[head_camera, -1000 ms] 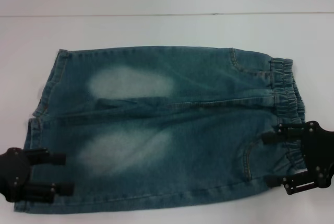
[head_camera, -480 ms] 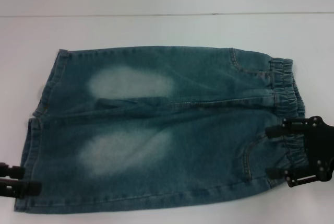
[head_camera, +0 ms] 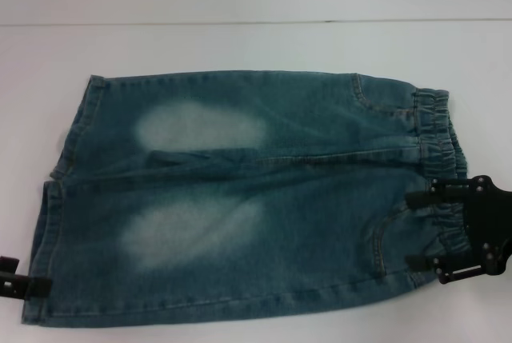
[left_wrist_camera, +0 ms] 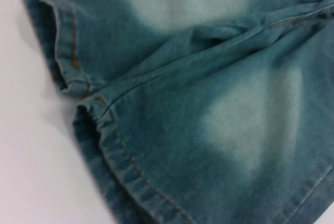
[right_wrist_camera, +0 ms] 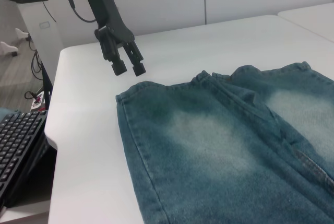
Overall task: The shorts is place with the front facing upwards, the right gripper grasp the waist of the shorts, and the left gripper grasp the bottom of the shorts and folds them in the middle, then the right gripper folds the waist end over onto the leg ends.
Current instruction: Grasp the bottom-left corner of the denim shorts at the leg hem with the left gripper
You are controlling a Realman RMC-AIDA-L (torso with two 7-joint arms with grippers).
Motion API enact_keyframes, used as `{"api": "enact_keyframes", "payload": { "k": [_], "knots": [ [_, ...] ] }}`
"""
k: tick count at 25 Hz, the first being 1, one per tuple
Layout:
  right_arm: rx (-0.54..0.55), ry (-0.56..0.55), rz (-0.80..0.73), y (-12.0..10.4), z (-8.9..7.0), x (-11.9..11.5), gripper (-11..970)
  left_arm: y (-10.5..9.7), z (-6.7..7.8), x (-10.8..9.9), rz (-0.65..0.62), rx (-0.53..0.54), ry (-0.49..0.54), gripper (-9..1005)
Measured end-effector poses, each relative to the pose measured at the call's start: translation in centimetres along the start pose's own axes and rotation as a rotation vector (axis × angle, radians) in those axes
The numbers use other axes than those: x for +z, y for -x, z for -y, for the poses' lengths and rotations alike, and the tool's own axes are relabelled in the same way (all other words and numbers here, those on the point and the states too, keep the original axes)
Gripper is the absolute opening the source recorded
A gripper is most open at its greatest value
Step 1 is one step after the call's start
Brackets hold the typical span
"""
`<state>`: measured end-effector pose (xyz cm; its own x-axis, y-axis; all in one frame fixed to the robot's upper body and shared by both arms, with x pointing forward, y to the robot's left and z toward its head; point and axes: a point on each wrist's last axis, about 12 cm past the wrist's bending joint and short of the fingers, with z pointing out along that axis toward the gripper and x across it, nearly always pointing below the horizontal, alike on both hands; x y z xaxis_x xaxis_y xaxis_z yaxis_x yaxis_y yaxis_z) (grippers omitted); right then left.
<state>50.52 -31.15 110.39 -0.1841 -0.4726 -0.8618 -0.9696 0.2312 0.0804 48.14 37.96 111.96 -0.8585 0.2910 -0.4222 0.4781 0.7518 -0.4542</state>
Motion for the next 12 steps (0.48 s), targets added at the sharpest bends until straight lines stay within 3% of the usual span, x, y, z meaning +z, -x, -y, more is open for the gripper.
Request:
{"api": "enact_keyframes", "payload": {
  "k": [12],
  "knots": [
    [-0.005, -0.003, -0.005, 0.1, 0.2, -0.1, 906, -0.3, -0.2, 1.7, -0.069, -0.019, -0.009, 816]
  ]
}}
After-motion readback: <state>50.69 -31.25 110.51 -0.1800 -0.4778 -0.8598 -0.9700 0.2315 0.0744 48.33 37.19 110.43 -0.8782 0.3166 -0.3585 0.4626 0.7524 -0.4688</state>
